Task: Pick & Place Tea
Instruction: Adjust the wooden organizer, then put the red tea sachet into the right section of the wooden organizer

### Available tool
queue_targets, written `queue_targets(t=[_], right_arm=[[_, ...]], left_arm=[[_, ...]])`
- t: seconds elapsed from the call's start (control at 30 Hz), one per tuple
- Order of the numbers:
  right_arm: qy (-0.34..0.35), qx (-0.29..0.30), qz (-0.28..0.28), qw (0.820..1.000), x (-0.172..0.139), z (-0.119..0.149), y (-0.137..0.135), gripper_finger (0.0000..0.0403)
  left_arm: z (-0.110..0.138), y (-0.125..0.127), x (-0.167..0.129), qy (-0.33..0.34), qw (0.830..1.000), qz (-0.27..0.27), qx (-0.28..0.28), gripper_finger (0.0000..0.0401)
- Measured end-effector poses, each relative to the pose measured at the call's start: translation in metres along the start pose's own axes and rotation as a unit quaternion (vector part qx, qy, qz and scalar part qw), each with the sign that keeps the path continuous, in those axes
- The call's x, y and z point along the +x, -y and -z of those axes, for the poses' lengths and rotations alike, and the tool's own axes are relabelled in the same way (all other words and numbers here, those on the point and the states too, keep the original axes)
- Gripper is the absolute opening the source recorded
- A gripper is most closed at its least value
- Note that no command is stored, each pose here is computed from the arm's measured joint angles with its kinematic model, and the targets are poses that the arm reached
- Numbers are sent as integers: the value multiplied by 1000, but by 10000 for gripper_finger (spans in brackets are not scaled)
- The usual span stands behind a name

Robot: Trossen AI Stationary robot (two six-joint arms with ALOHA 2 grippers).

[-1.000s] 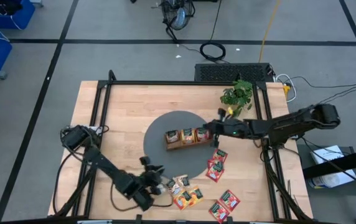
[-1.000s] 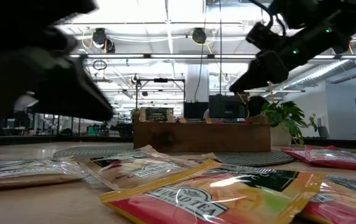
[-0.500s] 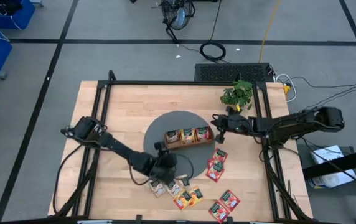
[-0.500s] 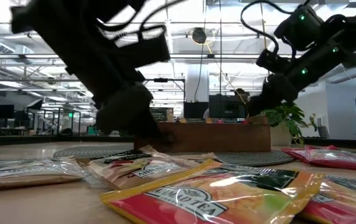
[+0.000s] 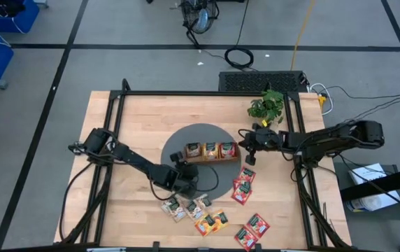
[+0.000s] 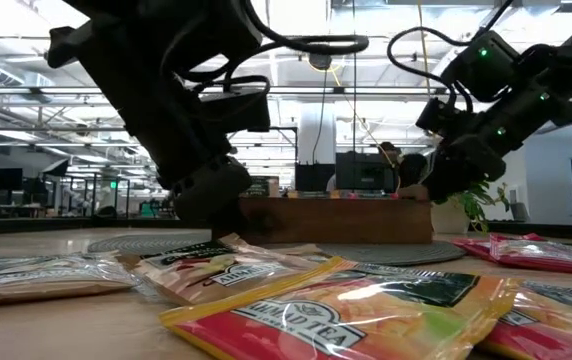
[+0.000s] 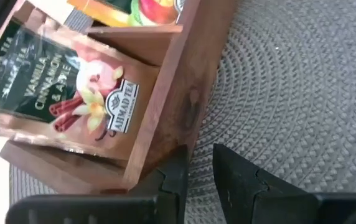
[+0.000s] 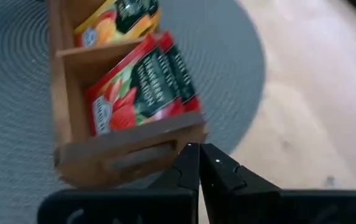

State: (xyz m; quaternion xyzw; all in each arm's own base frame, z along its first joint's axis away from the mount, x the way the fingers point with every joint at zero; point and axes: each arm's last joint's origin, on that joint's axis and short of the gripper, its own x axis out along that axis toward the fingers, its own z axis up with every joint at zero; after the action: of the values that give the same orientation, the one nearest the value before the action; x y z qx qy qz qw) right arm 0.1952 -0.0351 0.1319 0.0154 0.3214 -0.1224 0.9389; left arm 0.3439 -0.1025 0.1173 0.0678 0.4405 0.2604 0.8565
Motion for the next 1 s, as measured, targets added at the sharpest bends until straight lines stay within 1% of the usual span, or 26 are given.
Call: queue_targets(t=[0.13, 0.3, 0.43, 0.5, 0.6, 0.67, 0.77, 0.83, 0.93, 1.0], right_arm=[[-15, 13, -13, 1000, 6, 4, -4, 1], [-2, 9, -22, 1000, 12, 4, -9, 1], [1, 7, -25, 1000, 12, 3, -10, 1], [-2, 7, -26, 1000, 11, 4, -10, 1], [-1, 7, -26, 1000, 10, 3, -10, 1], [3, 8, -27, 1000, 9, 2, -11, 1], [11, -14, -34, 999, 4, 0, -14, 1], [15, -19, -38, 999, -3, -3, -16, 0], [40, -10, -39, 998, -14, -10, -20, 0], [54, 0, -57, 997, -22, -13, -27, 0]], left_arm=[[-1, -4, 3, -4, 1000, -5, -5, 81], [-3, -7, 6, -7, 1000, -9, -4, 81], [-2, -5, 4, -5, 1000, -3, 18, 81], [-2, -2, -3, 1, 999, 5, 34, 81], [-5, 4, -19, 19, 998, 24, 58, 81], [-7, 8, -30, 34, 997, 32, 63, 81], [-8, 14, -55, 62, 995, 51, 67, 81], [-7, 19, -74, 86, 992, 68, 68, 81], [-3, 27, -97, 120, 986, 84, 76, 81], [1, 35, -106, 140, 981, 97, 93, 81]])
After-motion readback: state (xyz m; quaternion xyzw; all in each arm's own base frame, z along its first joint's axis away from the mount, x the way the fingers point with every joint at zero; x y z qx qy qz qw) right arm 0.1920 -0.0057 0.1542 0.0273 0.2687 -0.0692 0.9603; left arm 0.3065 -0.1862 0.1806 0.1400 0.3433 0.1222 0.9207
